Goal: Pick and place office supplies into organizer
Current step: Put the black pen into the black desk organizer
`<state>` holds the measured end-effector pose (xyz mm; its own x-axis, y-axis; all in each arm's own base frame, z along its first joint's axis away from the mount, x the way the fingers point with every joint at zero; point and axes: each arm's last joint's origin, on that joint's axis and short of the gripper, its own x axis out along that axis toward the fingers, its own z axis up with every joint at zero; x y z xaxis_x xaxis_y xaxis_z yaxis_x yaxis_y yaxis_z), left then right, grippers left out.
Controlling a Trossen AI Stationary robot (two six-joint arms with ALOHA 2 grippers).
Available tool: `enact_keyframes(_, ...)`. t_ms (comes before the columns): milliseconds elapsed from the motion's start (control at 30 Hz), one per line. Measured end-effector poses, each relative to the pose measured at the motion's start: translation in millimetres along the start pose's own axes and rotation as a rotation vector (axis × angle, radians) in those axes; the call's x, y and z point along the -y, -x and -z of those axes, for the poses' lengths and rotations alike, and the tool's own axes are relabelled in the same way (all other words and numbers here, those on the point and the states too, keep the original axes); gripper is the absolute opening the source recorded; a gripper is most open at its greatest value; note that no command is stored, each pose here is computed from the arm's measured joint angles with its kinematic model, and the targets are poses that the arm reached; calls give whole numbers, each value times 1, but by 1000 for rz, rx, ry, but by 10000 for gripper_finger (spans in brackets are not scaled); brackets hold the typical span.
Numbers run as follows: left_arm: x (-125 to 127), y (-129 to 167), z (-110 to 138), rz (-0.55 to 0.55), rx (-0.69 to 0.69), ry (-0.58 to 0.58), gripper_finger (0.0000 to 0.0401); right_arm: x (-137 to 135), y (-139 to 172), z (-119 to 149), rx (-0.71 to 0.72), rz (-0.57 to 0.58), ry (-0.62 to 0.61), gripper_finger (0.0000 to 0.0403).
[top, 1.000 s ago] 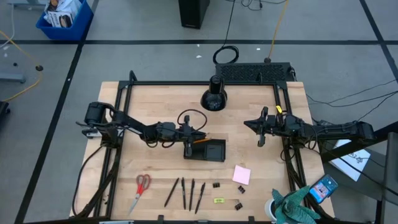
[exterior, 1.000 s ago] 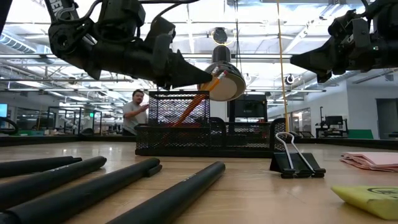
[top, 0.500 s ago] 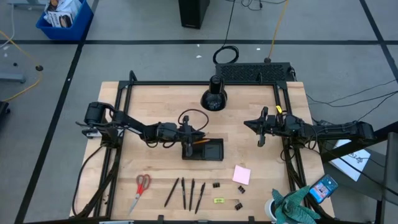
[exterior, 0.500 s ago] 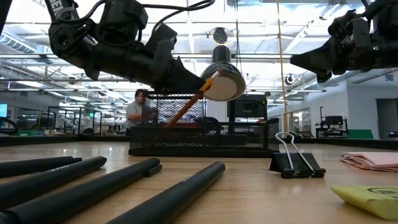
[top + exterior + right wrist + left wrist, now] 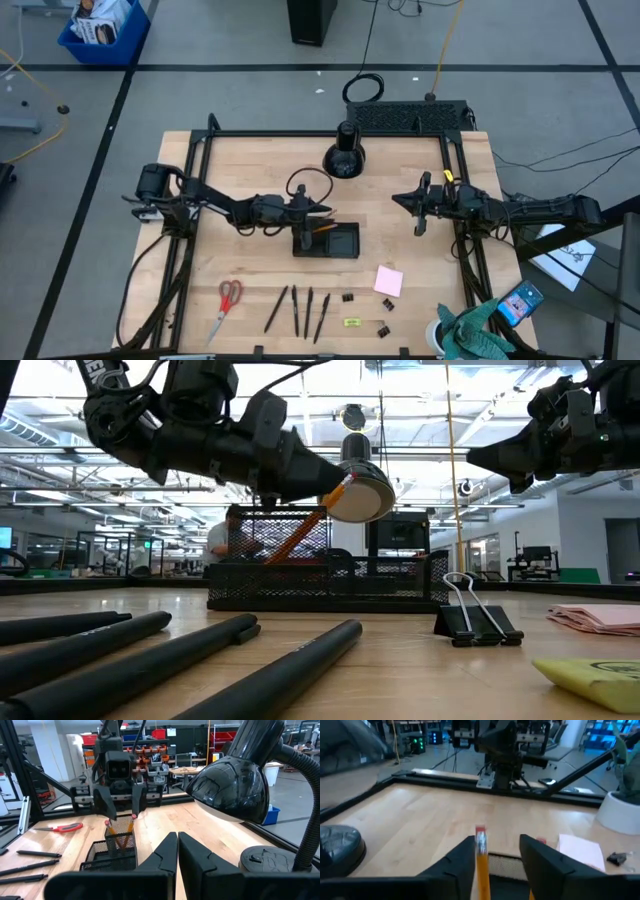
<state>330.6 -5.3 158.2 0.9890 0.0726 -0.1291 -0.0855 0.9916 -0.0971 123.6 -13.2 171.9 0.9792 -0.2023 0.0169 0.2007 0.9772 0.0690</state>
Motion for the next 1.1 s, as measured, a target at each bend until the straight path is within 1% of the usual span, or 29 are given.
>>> enact_keyframes(200, 2, -10, -8, -13, -37, -7, 223, 0, 0, 0, -5, 0, 0, 9)
enact_keyframes(367, 3, -18, -15, -22, -78, -61, 245, 0, 0, 0, -4, 0, 0, 9)
enact_keyframes(467, 7, -17, -32, -15, -72, -107, 248, 0, 0, 0, -5, 0, 0, 9)
enact_keyframes(500, 9, -17, -41, -21, -70, -120, 248, 0, 0, 0, -4, -1, 0, 9)
enact_keyframes(633, 20, -1, -79, -118, -138, -139, 248, 0, 0, 1, -8, -1, 1, 9)
enact_keyframes(733, 36, 18, -102, -162, -221, -114, 248, 0, 0, 2, -16, 0, 1, 9)
enact_keyframes(800, 52, 28, -107, -170, -301, -81, 248, 0, 0, 3, -29, 1, 2, 9)
enact_keyframes(867, 68, 40, -102, -203, -424, -69, 246, 0, 0, 4, -37, 2, -7, 9)
enact_keyframes(933, 85, 50, -98, -244, -493, -27, 239, 0, 0, 4, -41, 2, -19, 9)
enact_keyframes(1033, 106, 67, -90, -291, -544, 73, 224, 0, 0, 6, -57, 3, -19, 9)
enact_keyframes(1100, 120, 75, -86, -290, -548, 153, 213, 0, 0, 6, -60, 4, -18, 9)
